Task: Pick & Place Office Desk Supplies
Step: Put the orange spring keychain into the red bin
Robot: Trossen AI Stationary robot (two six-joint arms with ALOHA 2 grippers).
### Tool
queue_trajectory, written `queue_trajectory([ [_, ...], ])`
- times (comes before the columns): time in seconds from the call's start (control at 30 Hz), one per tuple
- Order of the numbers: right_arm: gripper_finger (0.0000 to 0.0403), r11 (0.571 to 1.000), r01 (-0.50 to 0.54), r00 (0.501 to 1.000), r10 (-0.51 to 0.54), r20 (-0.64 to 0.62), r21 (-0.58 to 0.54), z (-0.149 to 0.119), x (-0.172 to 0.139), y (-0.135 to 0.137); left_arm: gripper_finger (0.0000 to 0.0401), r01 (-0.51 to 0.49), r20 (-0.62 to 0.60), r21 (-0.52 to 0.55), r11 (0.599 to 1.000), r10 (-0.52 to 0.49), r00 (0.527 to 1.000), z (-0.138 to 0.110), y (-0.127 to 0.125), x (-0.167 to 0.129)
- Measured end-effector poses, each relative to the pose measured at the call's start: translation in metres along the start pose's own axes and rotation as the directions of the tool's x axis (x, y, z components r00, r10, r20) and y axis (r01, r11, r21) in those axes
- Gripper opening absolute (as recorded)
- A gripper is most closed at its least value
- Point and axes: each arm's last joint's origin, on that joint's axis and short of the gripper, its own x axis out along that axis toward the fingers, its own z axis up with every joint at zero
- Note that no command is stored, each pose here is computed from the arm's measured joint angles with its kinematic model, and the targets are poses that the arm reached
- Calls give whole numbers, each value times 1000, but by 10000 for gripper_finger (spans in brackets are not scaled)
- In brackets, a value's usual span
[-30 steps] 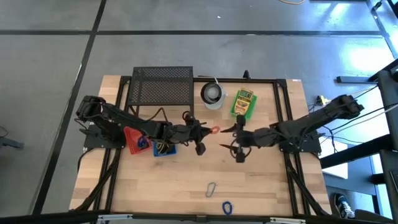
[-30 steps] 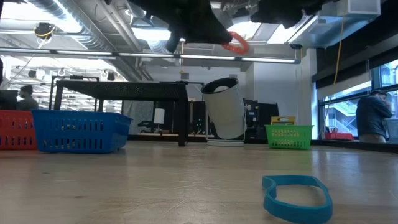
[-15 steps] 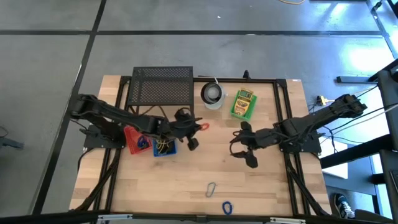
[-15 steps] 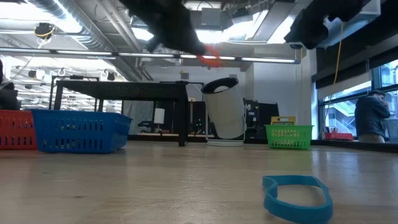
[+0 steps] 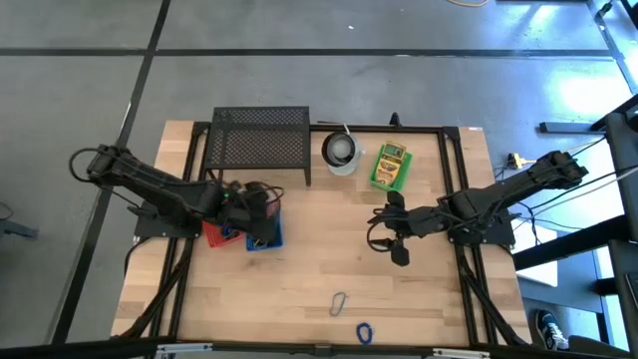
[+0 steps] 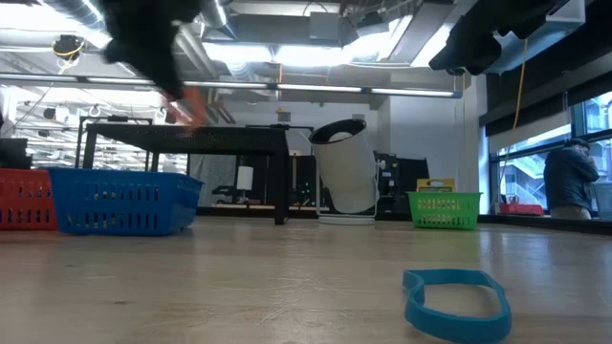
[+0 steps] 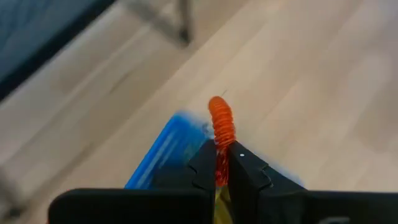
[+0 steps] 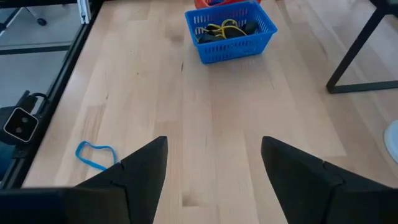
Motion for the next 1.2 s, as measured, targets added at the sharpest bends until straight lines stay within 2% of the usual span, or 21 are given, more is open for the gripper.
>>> queue_trajectory([
  [0.17, 263, 1000, 3, 1000, -3, 1, -2, 0, 0, 0, 17, -146, -150, -76, 986, 133, 980, -21, 15, -11],
  [0.43, 263, 1000, 4, 1000, -4, -2, -22, 0, 1, 0, 17, -343, -363, -120, 932, 280, 889, -43, 25, -20],
  [0.87, 263, 1000, 4, 1000, -4, -3, -28, 0, 1, 0, 17, -429, -487, -35, 902, 360, 796, -60, 8, -5],
  [1.2, 263, 1000, 3, 1000, -3, 2, -23, 0, 1, 0, 17, -467, -510, 111, 877, 454, 731, -70, -4, 15],
])
